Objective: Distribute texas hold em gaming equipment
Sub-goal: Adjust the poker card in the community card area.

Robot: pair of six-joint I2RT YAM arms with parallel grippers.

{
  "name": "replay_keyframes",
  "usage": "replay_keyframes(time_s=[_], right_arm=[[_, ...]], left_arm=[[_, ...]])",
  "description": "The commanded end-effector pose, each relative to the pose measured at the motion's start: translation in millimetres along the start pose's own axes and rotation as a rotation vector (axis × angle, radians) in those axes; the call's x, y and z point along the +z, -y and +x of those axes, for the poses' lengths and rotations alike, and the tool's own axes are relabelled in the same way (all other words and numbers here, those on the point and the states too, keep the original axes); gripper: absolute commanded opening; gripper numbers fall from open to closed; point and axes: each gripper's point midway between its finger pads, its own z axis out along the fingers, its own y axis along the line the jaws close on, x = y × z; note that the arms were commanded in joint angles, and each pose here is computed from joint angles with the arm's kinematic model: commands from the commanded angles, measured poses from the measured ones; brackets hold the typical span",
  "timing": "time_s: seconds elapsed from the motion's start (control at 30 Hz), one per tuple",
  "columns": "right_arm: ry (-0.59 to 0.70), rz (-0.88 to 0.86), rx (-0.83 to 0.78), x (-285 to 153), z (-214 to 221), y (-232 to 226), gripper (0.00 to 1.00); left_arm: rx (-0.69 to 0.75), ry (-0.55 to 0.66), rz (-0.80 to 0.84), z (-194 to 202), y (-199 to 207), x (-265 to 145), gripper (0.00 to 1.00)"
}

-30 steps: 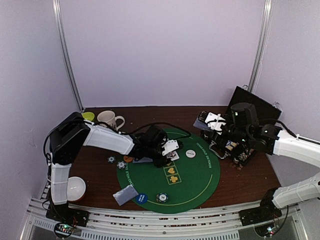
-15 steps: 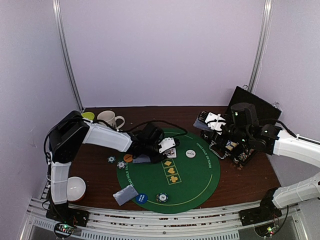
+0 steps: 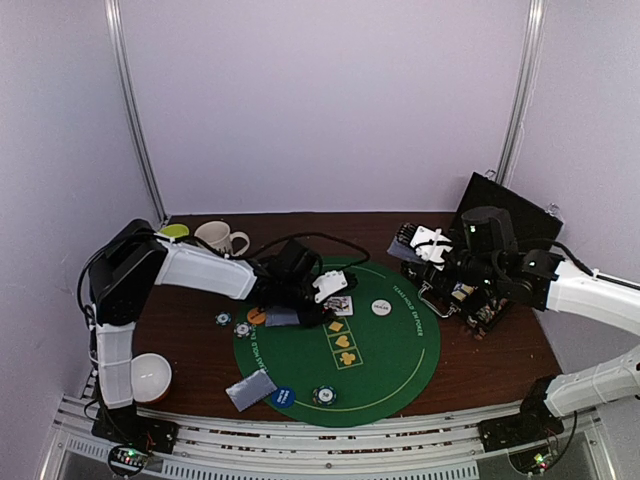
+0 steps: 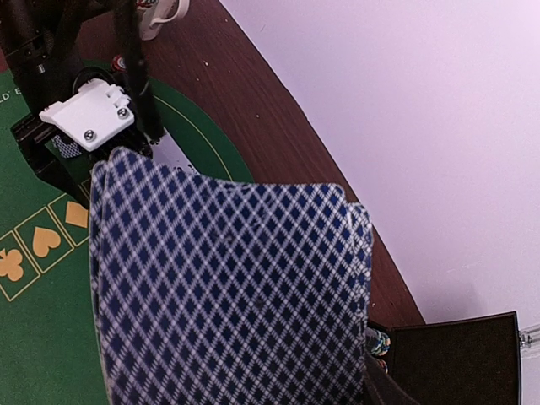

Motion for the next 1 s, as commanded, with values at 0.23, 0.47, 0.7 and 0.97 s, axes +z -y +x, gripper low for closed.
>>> replay_keyframes(time_s=[0.23, 0.47, 0.7, 0.97], right_arm=[[-0.006, 0.068, 0.048, -10.7, 11.5, 14.9, 0.47], [-0.007, 0.073, 0.052, -12.6, 12.8, 17.5, 0.47], [-0.006, 0.077, 0.055, -16.3, 13.1, 18.7, 0.47], [-0.003, 0.082, 0.057, -18.1, 12.6, 19.9, 0.47]], left_arm=[[-0.254, 0.065, -0.185, -59.1, -49.6, 28.8, 0.70], [-0.284, -0.008, -0.260, -55.2, -40.9, 51.5, 0.74], [-0.288, -0.125, -0.340, -32.5, -40.5, 59.9, 0.73], [-0.258, -0.225, -0.441, -5.7, -51.3, 49.5, 0.72]])
